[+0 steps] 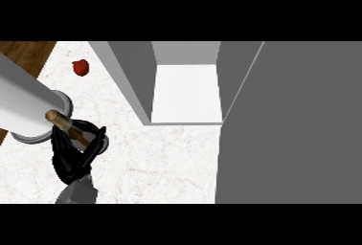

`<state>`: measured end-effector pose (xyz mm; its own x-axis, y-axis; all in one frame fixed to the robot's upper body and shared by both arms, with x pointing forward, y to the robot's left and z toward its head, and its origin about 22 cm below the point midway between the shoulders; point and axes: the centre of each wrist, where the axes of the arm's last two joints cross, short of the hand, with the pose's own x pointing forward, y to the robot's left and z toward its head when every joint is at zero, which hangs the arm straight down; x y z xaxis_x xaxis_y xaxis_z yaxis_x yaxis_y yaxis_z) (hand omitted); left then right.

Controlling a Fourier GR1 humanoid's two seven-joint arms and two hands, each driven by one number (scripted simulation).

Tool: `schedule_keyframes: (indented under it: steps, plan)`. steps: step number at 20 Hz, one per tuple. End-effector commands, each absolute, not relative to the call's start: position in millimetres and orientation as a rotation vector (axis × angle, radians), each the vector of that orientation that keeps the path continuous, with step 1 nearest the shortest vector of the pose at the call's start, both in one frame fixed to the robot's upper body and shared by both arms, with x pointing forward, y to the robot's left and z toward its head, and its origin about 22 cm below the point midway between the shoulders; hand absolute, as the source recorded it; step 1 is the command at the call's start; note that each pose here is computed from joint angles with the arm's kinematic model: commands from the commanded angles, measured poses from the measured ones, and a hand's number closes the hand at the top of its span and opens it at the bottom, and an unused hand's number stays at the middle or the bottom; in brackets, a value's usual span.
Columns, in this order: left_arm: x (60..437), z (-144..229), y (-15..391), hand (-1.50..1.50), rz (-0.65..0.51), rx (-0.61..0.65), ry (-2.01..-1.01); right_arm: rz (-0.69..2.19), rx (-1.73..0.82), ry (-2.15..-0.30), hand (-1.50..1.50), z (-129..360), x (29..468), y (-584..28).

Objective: Pick up the wine, place it into the cabinet and close the cabinet

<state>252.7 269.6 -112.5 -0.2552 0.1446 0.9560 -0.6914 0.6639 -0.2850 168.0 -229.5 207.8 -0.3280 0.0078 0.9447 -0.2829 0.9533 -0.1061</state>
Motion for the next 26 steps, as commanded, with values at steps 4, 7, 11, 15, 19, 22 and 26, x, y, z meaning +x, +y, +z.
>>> schedule_keyframes:
  steps: [4, 7, 11, 15, 19, 22, 26]
  plan:
    - [257.3, -122.8, 270.8, 1.5, 0.746, 0.382, -1.703, 0.293, 0.276, -1.93, -1.5, 215.8, 136.6, -225.3]
    - [275.8, -117.6, 260.9, 1.5, 0.678, 0.377, -1.695, 0.305, 0.263, -1.924, -1.5, 217.8, 144.0, -227.1]
    - [251.8, -130.3, 282.8, 1.5, 0.451, 0.278, -1.711, 0.31, 0.275, -1.918, -1.5, 212.3, 148.2, -231.8]
    - [226.1, -129.8, 290.5, 1.5, 0.129, -0.038, -1.667, 0.298, 0.256, -1.919, -1.5, 208.5, 156.3, -228.1]
    - [200.5, -119.9, 293.6, 1.5, 0.129, -0.054, -1.758, 0.291, 0.244, -1.927, -1.5, 207.5, 131.2, -233.2]
    - [210.7, -100.5, 296.7, 1.5, 0.097, 0.006, -1.862, 0.315, 0.24, -1.933, -1.5, 222.6, 134.7, -240.7]
    - [216.5, -65.3, 289.2, 1.5, 0.085, 0.042, -1.92, 0.29, 0.245, -1.93, -1.5, 213.6, 136.6, -234.8]
